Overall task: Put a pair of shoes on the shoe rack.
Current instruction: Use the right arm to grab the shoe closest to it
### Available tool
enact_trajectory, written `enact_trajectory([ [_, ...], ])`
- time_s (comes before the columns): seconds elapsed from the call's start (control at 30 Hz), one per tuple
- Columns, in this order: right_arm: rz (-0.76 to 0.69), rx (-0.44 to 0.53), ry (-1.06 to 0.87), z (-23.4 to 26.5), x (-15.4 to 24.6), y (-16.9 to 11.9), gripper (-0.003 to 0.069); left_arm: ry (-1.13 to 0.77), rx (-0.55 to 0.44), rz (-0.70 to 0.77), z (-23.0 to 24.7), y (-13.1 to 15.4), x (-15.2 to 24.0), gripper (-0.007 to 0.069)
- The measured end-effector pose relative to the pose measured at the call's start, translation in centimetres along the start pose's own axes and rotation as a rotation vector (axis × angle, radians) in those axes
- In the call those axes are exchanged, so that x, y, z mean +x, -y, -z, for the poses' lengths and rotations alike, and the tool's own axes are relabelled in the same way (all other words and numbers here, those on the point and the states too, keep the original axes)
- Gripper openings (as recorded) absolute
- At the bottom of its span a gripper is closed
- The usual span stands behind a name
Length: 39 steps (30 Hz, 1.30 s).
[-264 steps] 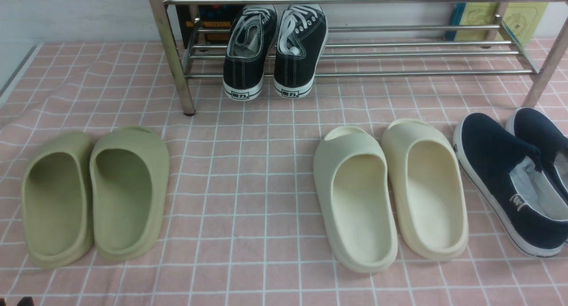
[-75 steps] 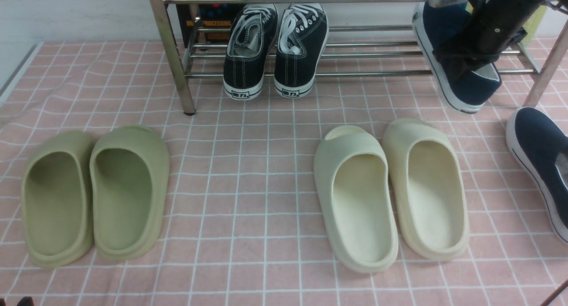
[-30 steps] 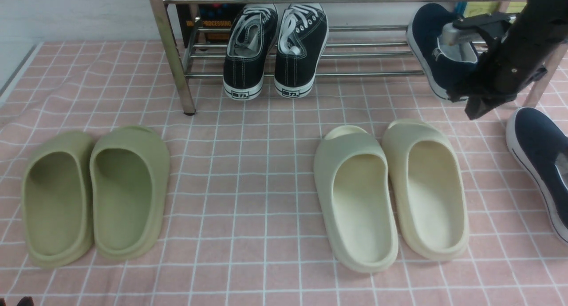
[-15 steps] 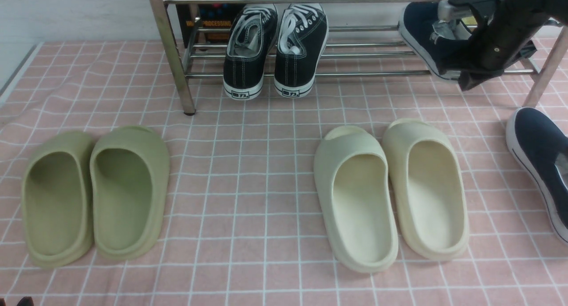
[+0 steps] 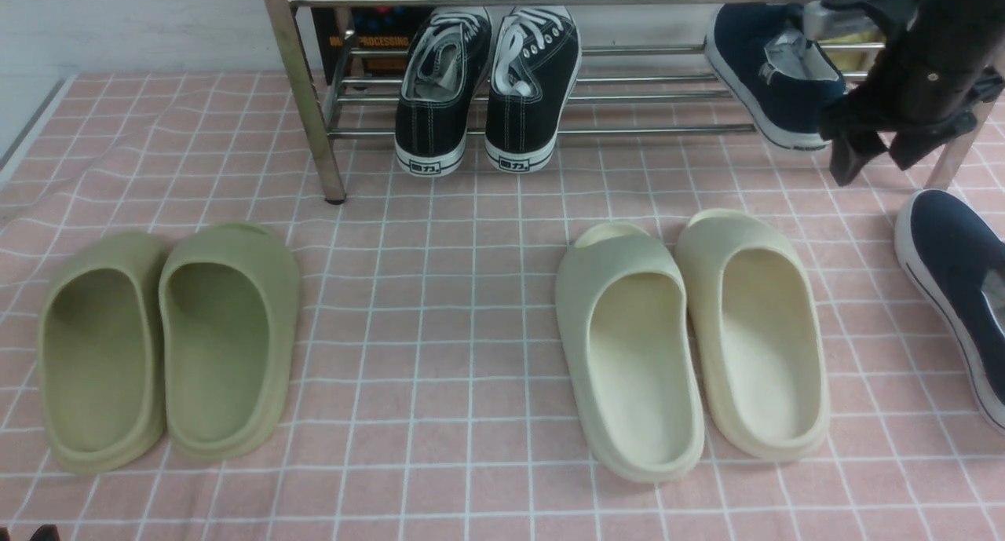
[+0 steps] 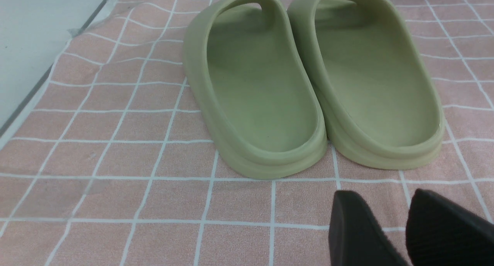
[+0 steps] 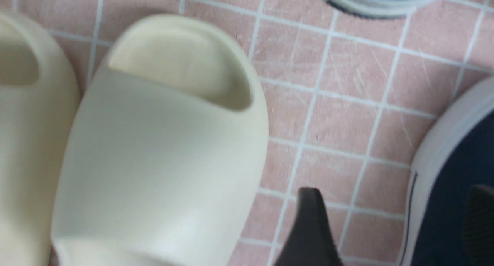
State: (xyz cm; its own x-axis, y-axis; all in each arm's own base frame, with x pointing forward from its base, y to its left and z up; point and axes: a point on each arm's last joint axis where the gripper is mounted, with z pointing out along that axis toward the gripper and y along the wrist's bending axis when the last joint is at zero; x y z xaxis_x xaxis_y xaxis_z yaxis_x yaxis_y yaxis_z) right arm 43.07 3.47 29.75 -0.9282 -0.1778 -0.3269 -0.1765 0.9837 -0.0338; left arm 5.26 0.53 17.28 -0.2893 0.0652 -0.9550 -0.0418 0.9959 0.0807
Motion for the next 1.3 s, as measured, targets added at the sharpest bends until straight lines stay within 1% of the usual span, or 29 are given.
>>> enact_trajectory([
  [0.07, -0.005, 0.01, -0.032, 1.2, 2.2, 0.3, 0.056, 0.0, 0.0, 0.0, 0.0, 0.0, 0.0, 0.0239],
  [0.13, -0.019, 0.018, -0.053, 2.2, 4.1, 0.7, 0.0566, 0.0, 0.0, 0.0, 0.0, 0.0, 0.0, 0.0239],
  [0.23, -0.081, 0.027, -0.147, 2.2, 8.5, 2.2, 0.0561, 0.0, 0.0, 0.0, 0.0, 0.0, 0.0, 0.0239],
  [0.37, -0.175, 0.044, -0.189, 1.9, 12.5, 3.7, 0.0536, 0.0, 0.0, 0.0, 0.0, 0.0, 0.0, 0.0239],
  [0.43, -0.204, 0.057, -0.174, 1.2, 13.6, 4.2, 0.0518, 0.0, 0.0, 0.0, 0.0, 0.0, 0.0, 0.0239],
  [0.63, -0.216, 0.056, -0.164, -1.5, 14.1, 4.4, 0.0468, 0.0, 0.0, 0.0, 0.0, 0.0, 0.0, 0.0239],
  [0.77, -0.212, 0.054, -0.186, -4.8, 13.6, 4.7, 0.0403, 0.0, 0.0, 0.0, 0.0, 0.0, 0.0, 0.0239],
  [0.8, -0.212, 0.052, -0.192, -5.1, 13.6, 4.7, 0.04, 0.0, 0.0, 0.0, 0.0, 0.0, 0.0, 0.0239],
  [0.9, -0.205, 0.055, -0.214, -7.2, 13.6, 4.9, 0.0295, 0.0, 0.0, 0.0, 0.0, 0.0, 0.0, 0.0239],
  [0.93, -0.203, 0.056, -0.22, -7.5, 13.6, 5.0, 0.0248, 0.0, 0.0, 0.0, 0.0, 0.0, 0.0, 0.0239],
  [1.03, -0.2, 0.059, -0.215, -7.3, 13.6, 5.0, 0.0077, 0.0, 0.0, 0.0, 0.0, 0.0, 0.0, 0.0239],
  [1.1, -0.202, 0.061, -0.2, -6.5, 13.5, 4.9, 0.0014, 0.0, 0.0, 0.0, 0.0, 0.0, 0.0, 0.0239],
  [1.23, -0.216, 0.051, -0.181, -3.8, 13.8, 4.6, 0.0013, 0.0, 0.0, 0.0, 0.0, 0.0, 0.0, 0.0239],
  [1.3, -0.224, 0.043, -0.138, -1.5, 13.8, 4.3, 0.0013, 0.0, 0.0, 0.0, 0.0, 0.0, 0.0, 0.0239],
])
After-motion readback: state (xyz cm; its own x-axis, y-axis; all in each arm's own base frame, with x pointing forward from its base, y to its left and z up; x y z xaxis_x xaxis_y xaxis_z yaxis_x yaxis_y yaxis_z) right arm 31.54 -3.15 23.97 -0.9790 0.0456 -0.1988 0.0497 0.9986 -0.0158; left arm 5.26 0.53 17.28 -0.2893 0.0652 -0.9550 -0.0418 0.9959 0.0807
